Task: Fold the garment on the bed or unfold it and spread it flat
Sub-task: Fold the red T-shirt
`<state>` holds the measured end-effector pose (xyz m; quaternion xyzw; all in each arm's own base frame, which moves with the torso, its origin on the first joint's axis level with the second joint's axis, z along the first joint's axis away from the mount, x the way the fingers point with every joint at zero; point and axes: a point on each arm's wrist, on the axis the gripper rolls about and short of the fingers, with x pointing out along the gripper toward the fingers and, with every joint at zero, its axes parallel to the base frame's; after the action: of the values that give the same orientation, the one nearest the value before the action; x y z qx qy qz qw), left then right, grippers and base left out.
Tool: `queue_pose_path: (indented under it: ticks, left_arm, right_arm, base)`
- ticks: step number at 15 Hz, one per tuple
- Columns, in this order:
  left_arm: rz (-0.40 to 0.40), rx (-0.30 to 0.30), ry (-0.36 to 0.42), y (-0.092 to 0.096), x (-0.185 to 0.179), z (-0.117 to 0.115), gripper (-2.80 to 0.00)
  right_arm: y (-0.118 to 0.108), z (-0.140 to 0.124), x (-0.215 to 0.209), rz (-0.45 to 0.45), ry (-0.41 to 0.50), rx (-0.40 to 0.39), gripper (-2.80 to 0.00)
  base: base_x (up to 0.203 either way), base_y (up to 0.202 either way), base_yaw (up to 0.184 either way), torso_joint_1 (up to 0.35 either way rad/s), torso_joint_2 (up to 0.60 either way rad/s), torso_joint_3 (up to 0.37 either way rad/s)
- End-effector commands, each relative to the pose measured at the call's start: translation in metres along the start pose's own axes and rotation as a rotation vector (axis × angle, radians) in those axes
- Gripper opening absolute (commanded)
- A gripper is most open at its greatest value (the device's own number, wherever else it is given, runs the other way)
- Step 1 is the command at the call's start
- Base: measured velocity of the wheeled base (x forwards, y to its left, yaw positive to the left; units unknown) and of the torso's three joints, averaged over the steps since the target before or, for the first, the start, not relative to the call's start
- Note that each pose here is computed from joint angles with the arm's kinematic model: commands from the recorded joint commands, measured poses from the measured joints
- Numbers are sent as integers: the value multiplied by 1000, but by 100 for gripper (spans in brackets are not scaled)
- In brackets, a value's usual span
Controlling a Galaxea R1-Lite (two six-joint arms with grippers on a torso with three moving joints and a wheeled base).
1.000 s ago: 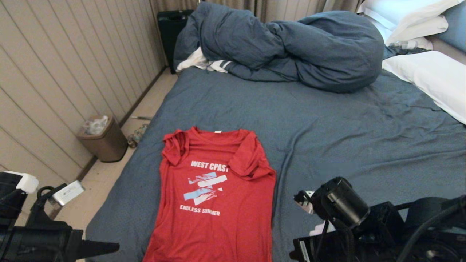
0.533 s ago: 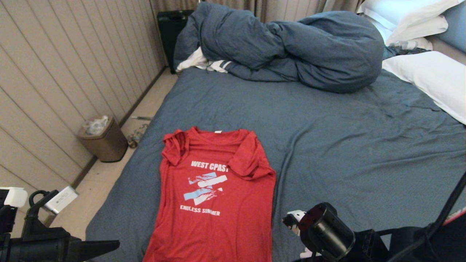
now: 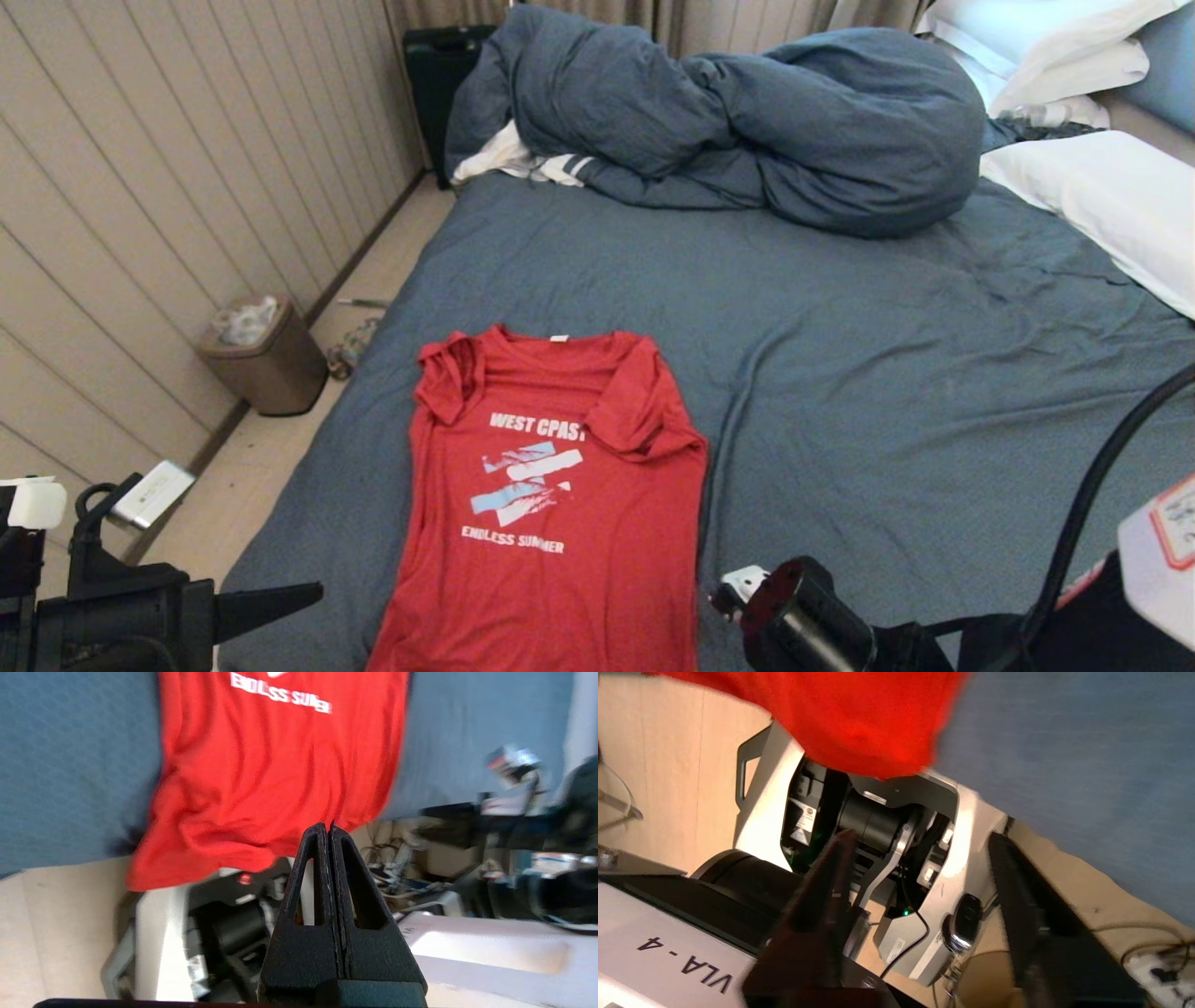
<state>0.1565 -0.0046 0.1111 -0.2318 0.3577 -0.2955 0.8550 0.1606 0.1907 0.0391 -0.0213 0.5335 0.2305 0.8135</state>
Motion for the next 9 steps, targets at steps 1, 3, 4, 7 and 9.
queue_pose_path:
  ticks: [1, 3, 4, 7, 9]
  left_arm:
    - [-11, -7, 1, 0, 1, 1, -280]
    - [-11, -9, 3, 1, 1, 1, -280]
    - [-10, -10, 3, 1, 1, 1, -280]
    - [-8, -13, 5, 1, 1, 1, -280]
    - [-8, -11, 3, 1, 1, 1, -280]
  right_arm:
    - [5, -5, 12, -10, 37, -21, 0]
    - [7, -6, 24, -24, 61, -29, 0]
    - [8, -5, 28, -29, 63, -30, 0]
    - [10, -3, 38, -70, 32, -41, 0]
    - [14, -1, 46, -125, 8, -54, 0]
  base:
    - [0, 0, 0, 0, 0, 0]
    - [0, 0, 0, 0, 0, 0]
    - [0, 0, 0, 0, 0, 0]
    - [0, 0, 0, 0, 0, 0]
    - [0, 0, 0, 0, 0, 0]
